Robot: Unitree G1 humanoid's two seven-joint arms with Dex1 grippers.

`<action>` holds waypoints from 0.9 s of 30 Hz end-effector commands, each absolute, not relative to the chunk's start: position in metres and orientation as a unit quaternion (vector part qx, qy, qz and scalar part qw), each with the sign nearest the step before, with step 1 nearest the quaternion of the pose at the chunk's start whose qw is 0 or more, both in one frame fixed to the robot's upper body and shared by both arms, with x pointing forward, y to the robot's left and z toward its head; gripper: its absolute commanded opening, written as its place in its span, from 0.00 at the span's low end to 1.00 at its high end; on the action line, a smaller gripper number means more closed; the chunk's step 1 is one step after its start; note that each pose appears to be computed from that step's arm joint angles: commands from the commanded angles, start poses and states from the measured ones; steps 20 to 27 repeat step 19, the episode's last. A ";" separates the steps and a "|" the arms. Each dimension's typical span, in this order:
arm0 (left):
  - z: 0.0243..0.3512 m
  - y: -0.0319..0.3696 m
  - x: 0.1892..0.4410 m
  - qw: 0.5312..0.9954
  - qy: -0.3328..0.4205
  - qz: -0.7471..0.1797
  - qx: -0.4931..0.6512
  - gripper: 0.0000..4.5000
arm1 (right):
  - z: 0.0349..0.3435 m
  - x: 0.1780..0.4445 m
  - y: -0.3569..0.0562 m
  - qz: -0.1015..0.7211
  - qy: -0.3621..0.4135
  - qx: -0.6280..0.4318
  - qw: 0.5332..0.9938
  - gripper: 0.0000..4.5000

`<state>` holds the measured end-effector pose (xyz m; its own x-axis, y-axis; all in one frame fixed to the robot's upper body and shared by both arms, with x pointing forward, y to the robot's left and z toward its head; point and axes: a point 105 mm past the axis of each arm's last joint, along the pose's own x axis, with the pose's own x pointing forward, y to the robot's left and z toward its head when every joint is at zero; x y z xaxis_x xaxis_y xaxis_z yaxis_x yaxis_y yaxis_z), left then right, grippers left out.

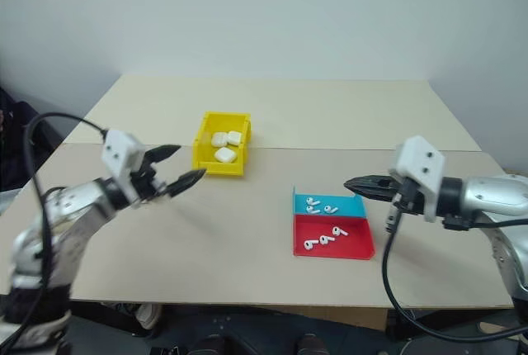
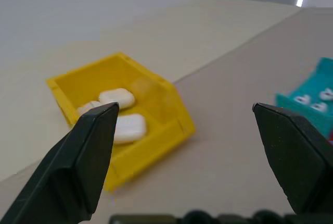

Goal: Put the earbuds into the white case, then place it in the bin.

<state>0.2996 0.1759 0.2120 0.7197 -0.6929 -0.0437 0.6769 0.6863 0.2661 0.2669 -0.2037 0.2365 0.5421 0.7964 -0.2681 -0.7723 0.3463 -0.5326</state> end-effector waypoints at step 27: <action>0.198 0.242 0.199 0.874 0.092 -0.423 0.219 0.99 | 0.231 0.254 -0.269 0.493 0.024 -0.441 0.750 0.00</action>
